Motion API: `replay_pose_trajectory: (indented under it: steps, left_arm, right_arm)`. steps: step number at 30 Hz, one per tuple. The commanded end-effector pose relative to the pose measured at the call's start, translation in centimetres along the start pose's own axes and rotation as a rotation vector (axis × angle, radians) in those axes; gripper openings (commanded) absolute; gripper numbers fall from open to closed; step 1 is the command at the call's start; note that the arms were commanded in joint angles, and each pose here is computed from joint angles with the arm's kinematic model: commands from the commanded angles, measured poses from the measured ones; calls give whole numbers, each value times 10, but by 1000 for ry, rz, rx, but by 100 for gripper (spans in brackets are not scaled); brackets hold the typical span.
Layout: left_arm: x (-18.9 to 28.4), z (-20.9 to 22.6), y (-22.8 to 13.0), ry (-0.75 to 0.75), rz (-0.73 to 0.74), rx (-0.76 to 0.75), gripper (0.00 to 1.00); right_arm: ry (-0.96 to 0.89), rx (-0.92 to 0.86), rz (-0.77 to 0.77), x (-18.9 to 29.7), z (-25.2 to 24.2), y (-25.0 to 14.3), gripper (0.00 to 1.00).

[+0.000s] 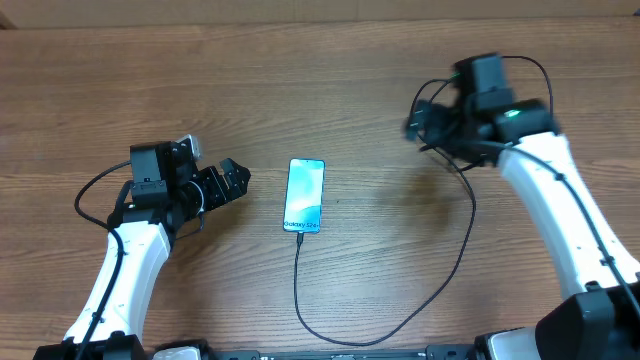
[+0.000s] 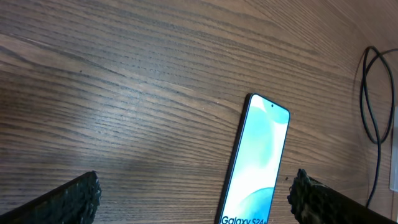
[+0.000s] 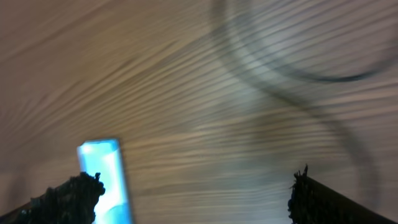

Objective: Plug charger to phone and switch on socket
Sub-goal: 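Move the right gripper over to the white power strip's switch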

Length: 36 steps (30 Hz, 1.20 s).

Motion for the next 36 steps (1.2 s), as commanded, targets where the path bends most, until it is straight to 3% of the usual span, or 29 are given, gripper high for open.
replay_pose_trajectory:
  steps: [1,20,36]
  left_arm:
    - [4,-2,2,-1,-21,-3,100]
    - [4,-2,2,-1,-21,-3,99]
    - [4,-2,2,-1,-21,-3,99]
  right_arm:
    - [-152,-25,-106,25,-35,24,100]
    - [-350,-450,-206,29,-195,65,100]
    - [-425,-579,-94,-49,-268,74,100]
Point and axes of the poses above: each gripper's point midway between its finger pads, its own x axis back along the fingers, its own z axis along the line the jaws close on, y = z × x, the point moved 9 cm from there along x, back along the fingers, and after that the axes turned 3 degrees about -x, right-handed, at the moved point
